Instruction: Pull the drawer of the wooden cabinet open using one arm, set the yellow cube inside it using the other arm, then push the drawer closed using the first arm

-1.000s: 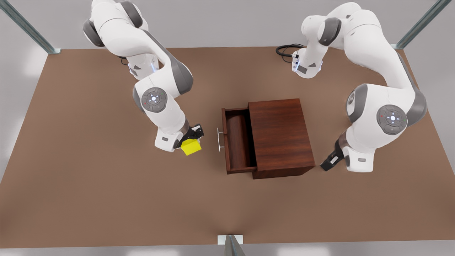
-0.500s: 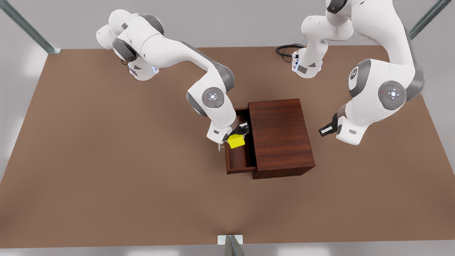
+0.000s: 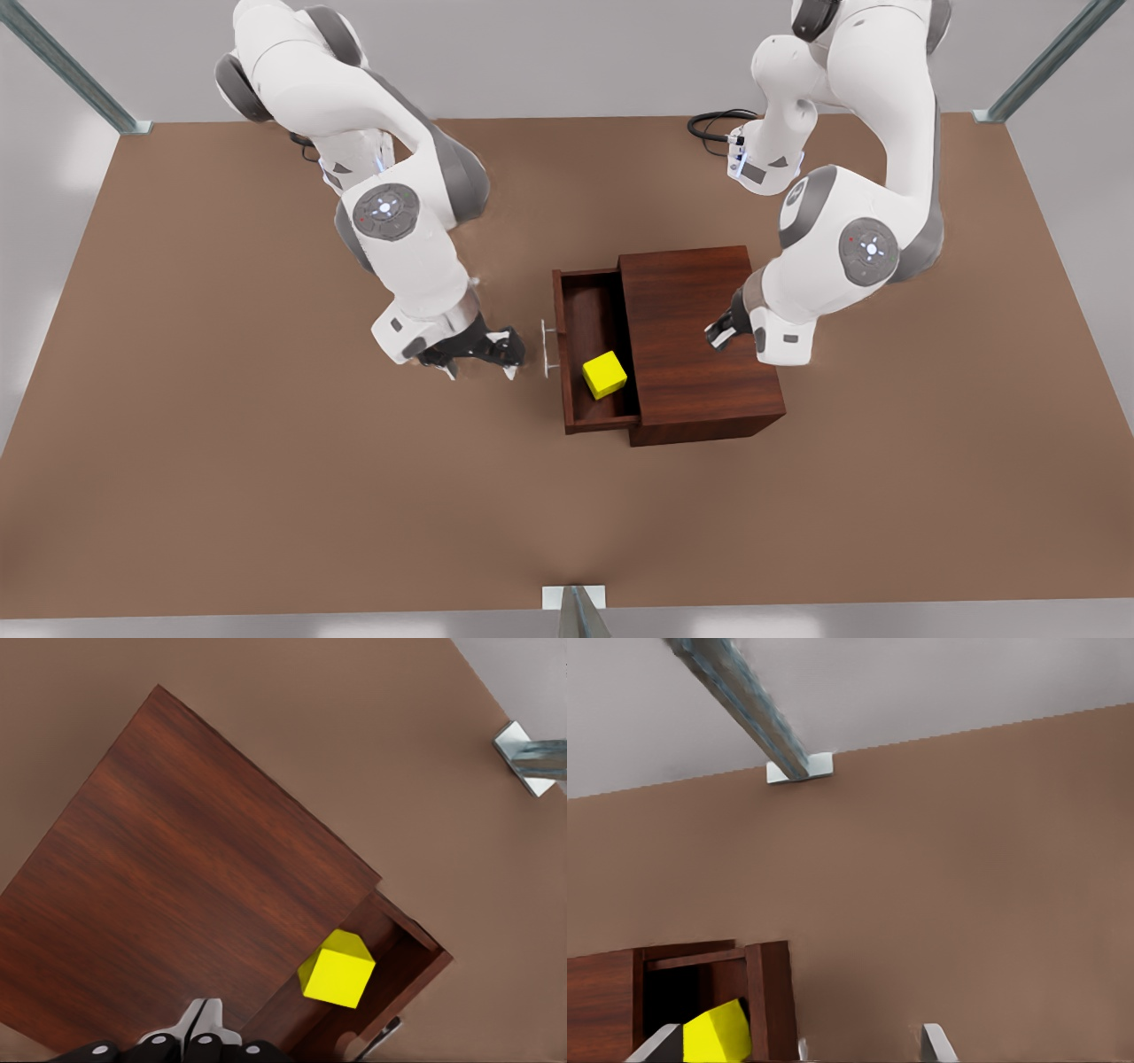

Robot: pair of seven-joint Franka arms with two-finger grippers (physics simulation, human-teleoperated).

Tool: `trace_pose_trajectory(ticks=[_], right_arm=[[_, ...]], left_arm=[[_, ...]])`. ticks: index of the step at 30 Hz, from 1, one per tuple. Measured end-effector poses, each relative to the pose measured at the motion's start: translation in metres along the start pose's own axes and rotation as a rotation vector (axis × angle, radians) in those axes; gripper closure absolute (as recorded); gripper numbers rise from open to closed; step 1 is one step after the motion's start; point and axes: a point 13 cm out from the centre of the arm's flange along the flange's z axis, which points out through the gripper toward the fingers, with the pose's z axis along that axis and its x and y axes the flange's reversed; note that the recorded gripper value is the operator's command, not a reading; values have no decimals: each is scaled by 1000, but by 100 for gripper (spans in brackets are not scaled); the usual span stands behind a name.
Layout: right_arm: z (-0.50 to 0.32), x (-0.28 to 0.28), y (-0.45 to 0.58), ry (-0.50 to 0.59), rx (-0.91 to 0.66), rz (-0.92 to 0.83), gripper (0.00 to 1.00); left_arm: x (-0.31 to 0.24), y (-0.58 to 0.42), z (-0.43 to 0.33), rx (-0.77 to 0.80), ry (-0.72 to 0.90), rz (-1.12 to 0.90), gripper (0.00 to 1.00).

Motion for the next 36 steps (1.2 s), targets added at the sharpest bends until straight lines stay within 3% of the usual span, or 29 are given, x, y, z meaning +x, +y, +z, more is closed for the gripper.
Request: trace_pose_trajectory(ticks=[2,6,13,25,36], right_arm=[[-50,-35,-121,-18,89,106,0],[-67,-31,-282,78,209,211,0],[-39,-11,-276,204,196,5,0],[-37,-9,-269,231,167,-203,0],[-42,-18,-283,219,159,-250,0]], left_arm=[[43,-36,43,20,9,-34,79],[125,-95,132,86,9,-146,79],[185,-140,209,211,26,-412,79],[161,-149,259,273,-38,-701,79],[131,-119,260,146,-78,-820,79]])
